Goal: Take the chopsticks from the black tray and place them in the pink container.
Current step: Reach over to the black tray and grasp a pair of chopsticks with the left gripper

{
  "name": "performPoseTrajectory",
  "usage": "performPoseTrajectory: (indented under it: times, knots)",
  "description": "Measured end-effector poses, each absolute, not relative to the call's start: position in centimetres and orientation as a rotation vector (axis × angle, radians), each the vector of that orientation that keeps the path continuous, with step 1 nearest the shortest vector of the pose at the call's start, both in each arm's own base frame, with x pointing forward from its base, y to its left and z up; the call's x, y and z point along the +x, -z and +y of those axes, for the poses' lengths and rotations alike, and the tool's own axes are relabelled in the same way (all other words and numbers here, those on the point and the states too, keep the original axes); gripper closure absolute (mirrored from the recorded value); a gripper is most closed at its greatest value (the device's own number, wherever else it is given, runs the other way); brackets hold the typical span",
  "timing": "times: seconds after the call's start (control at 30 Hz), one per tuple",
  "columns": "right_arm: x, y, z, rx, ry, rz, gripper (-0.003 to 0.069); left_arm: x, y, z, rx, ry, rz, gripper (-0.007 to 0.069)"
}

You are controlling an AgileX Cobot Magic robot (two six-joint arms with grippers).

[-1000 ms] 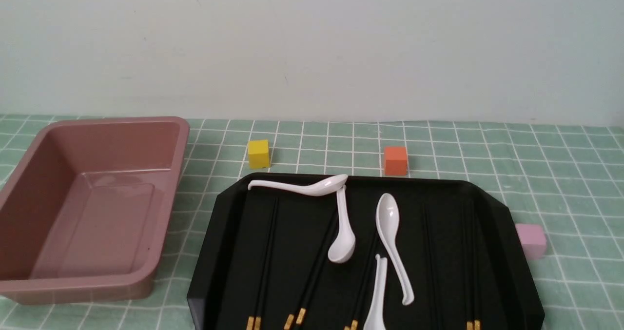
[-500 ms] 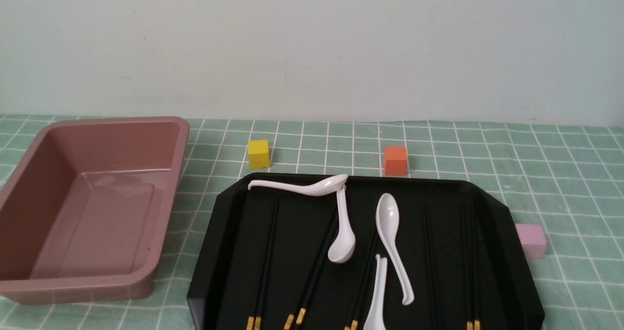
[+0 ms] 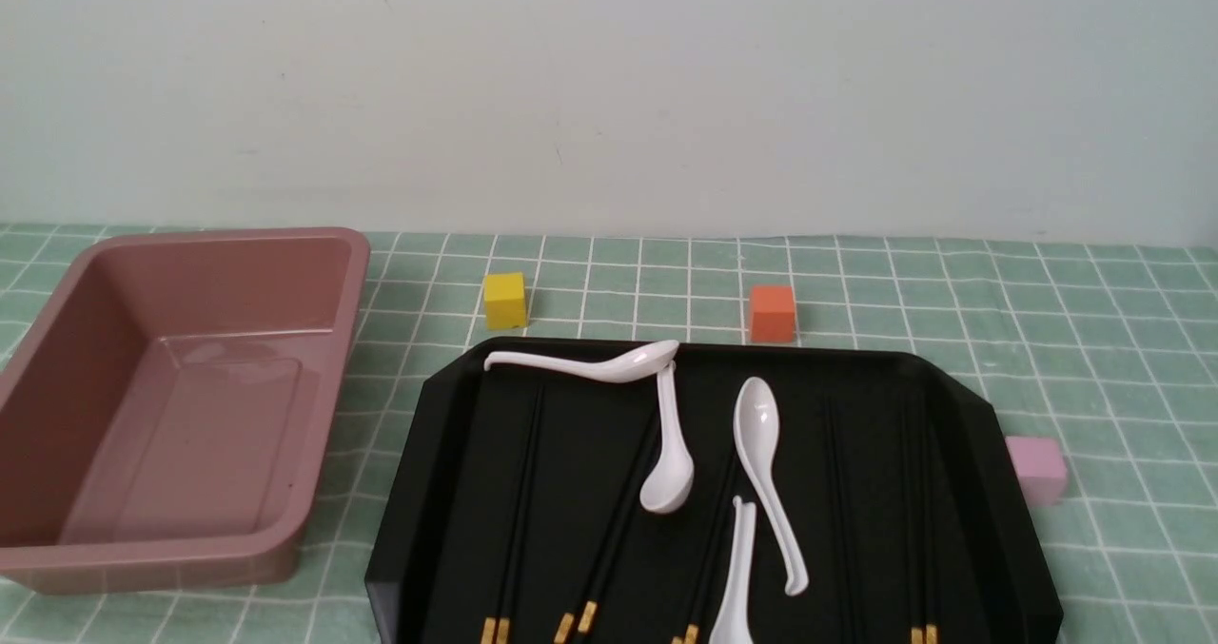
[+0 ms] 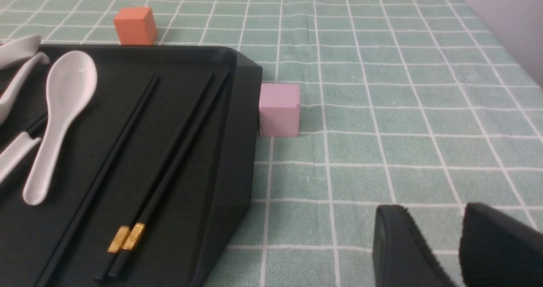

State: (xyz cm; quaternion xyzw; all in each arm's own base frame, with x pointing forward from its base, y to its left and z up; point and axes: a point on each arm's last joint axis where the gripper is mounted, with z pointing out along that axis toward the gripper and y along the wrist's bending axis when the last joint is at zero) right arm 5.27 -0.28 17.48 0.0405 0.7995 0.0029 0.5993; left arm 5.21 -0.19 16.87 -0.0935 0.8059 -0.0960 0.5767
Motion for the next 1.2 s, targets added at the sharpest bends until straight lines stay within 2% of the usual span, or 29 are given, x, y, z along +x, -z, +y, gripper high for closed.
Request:
performPoseTrajectory:
  times: [0.3,0.4,0.47,0.5,0.57,0.6,0.67,0.8,0.93,1.07,1.13,1.2]
  knots:
    - [5.3,-17.5,-0.3,0.094,-0.007,1.854,0.0419,5.2,-16.9,-0.2,-0.236,0.245,1.886,0.0387]
    - [5.3,-17.5,-0.3,0.094,-0.007,1.854,0.0419,5.2,-17.1,-0.8,-0.440,0.487,1.848,0.0387]
    - [5.3,-17.5,-0.3,0.094,-0.007,1.854,0.0419,5.2,-17.3,-1.3,-0.614,0.692,1.804,0.0387]
    - [5.3,-17.5,-0.3,0.094,-0.007,1.854,0.0419,5.2,-17.4,-1.6,-0.749,0.850,1.764,0.0387]
    - [5.3,-17.5,-0.3,0.094,-0.007,1.854,0.0419,5.2,-17.6,-1.9,-0.870,0.993,1.722,0.0387]
    - [5.3,-17.5,-0.3,0.094,-0.007,1.854,0.0419,5.1,-17.8,-2.2,-0.966,1.112,1.679,0.0387]
    - [5.3,-17.5,-0.3,0.094,-0.007,1.854,0.0419,5.1,-18.0,-2.4,-1.050,1.223,1.631,0.0387]
    - [5.3,-17.5,-0.3,0.094,-0.007,1.854,0.0419,5.3,-18.6,-2.3,-1.121,1.321,1.531,0.0387]
    - [5.3,-17.5,-0.3,0.094,-0.007,1.854,0.0419,5.3,-18.8,-2.2,-1.142,1.347,1.491,0.0387]
    - [5.3,-17.5,-0.3,0.094,-0.007,1.854,0.0419,5.4,-19.3,-2.0,-1.271,1.492,1.348,0.0387]
    - [5.3,-17.5,-0.3,0.094,-0.007,1.854,0.0419,5.5,-19.9,-1.6,-1.401,1.628,1.174,0.0387]
    - [5.3,-17.5,-0.3,0.094,-0.007,1.854,0.0419,5.5,-20.0,-1.3,-1.427,1.650,1.116,0.0387]
